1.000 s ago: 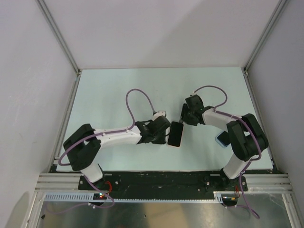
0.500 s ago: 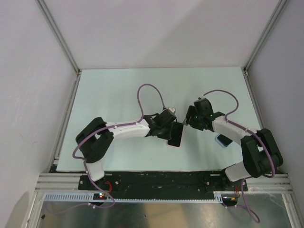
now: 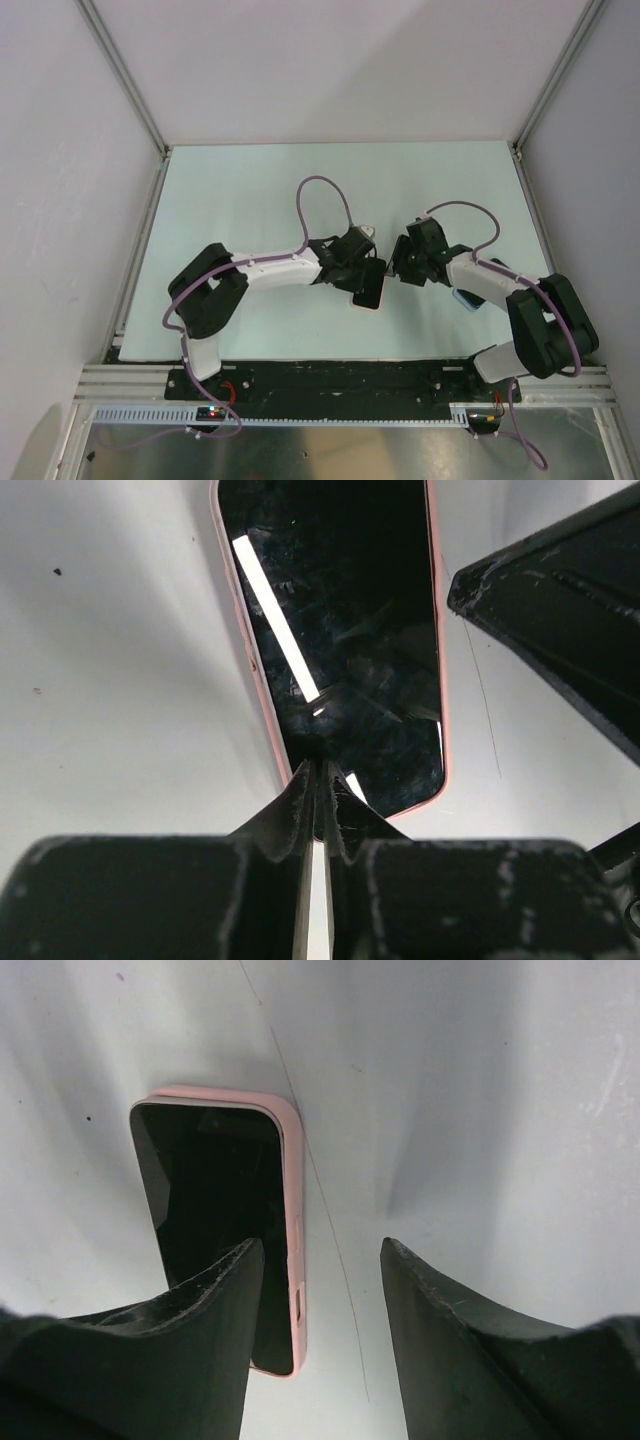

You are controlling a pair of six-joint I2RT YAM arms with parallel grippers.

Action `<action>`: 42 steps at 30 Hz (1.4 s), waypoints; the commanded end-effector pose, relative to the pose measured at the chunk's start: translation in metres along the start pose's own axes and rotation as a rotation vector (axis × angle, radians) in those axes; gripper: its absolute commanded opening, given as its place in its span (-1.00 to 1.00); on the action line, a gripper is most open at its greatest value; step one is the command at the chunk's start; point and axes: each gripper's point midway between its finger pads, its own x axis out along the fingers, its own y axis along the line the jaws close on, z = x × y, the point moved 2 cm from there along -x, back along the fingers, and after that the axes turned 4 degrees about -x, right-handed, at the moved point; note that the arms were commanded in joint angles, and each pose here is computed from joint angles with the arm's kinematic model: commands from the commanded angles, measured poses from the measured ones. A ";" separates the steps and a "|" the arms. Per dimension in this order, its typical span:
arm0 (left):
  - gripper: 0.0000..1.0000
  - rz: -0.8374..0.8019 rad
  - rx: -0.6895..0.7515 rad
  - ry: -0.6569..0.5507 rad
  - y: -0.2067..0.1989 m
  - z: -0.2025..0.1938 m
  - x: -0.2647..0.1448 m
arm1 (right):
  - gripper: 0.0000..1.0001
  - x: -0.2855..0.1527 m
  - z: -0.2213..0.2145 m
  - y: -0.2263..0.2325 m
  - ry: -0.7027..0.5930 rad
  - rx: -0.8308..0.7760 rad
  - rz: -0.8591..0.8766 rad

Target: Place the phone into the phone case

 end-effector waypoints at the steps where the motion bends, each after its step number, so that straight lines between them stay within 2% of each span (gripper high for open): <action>1: -0.84 -0.018 0.016 -0.002 -0.006 0.008 0.002 | 0.09 0.002 0.002 0.010 -0.018 0.006 0.040; 12: -0.97 0.005 0.010 0.010 -0.001 0.004 0.006 | 0.00 0.011 -0.007 0.014 0.008 -0.010 0.049; 19: -0.56 0.037 0.014 -0.093 0.002 0.031 -0.024 | -0.01 0.014 -0.008 0.012 0.014 -0.010 0.044; 22: -0.49 0.059 0.015 -0.113 0.006 0.037 -0.029 | -0.01 0.015 -0.007 0.013 0.013 -0.010 0.046; 32: -0.60 0.050 0.024 -0.068 0.002 0.034 -0.015 | -0.03 0.016 -0.008 0.013 0.015 -0.011 0.049; 42: -0.62 0.058 0.028 -0.032 0.002 0.030 0.002 | -0.04 0.017 -0.008 0.014 0.019 -0.011 0.053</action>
